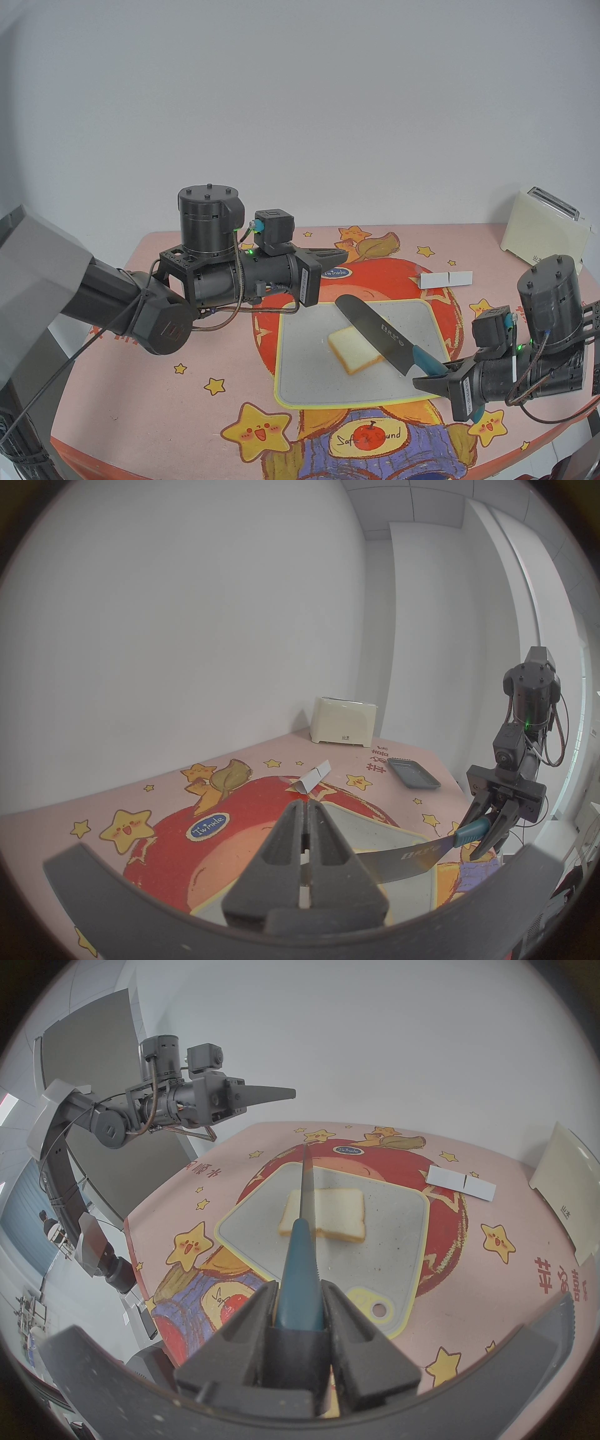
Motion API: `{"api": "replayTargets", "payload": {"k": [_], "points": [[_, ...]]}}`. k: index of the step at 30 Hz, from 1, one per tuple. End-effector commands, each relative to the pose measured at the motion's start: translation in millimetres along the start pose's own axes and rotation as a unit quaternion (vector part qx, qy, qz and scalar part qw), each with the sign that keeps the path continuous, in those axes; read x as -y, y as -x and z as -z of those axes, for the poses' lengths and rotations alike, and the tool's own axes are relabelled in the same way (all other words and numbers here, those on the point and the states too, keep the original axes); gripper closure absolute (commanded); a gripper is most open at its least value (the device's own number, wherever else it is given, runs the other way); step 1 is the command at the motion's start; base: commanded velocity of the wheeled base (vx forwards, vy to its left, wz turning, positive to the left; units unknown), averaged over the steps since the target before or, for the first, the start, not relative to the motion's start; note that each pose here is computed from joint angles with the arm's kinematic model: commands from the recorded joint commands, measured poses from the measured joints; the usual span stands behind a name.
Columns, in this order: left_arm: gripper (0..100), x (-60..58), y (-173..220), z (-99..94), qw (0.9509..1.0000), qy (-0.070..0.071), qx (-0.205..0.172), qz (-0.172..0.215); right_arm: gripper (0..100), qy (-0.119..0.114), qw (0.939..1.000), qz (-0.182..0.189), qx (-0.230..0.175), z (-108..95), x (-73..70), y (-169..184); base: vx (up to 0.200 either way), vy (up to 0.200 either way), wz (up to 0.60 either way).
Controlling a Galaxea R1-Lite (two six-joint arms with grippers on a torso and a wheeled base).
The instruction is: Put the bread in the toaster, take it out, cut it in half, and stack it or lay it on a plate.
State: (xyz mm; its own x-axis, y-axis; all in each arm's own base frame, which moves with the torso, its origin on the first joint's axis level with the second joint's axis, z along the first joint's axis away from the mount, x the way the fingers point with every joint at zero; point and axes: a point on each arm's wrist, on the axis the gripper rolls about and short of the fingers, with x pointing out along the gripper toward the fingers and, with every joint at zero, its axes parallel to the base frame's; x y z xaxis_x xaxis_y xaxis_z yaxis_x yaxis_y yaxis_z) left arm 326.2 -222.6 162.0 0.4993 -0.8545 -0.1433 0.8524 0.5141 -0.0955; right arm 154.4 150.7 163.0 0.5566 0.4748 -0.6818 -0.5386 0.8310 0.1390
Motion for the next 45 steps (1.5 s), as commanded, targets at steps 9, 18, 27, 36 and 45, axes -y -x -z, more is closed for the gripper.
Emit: {"api": "replayTargets", "payload": {"k": [9,18,27,36,45], "points": [[100,3.6,-5,8.7,0.9999,0.005,-0.012,0.008,100,0.001,1.0,0.003,-0.006,1,0.2,-3,0.0,0.0,0.0],[100,10.0,-9,11.3,0.9997,0.005,-0.016,0.018,100,0.001,1.0,0.002,-0.006,1,-0.1,-4,0.0,0.0,0.0],[100,9.7,-14,23.7,0.9992,0.012,-0.032,0.02,100,0.002,1.0,0.002,-0.008,1,-0.4,-5,0.0,0.0,0.0],[100,17.4,-19,27.0,0.9986,0.022,-0.037,0.031,100,0.002,0.9999,0.004,-0.013,1,-0.1,-8,0.0,0.0,0.0],[100,18.3,-21,34.2,0.9981,0.024,-0.046,0.033,100,-0.001,0.9999,0.005,-0.009,0,0.6,-8,0.0,0.0,0.0]]}}
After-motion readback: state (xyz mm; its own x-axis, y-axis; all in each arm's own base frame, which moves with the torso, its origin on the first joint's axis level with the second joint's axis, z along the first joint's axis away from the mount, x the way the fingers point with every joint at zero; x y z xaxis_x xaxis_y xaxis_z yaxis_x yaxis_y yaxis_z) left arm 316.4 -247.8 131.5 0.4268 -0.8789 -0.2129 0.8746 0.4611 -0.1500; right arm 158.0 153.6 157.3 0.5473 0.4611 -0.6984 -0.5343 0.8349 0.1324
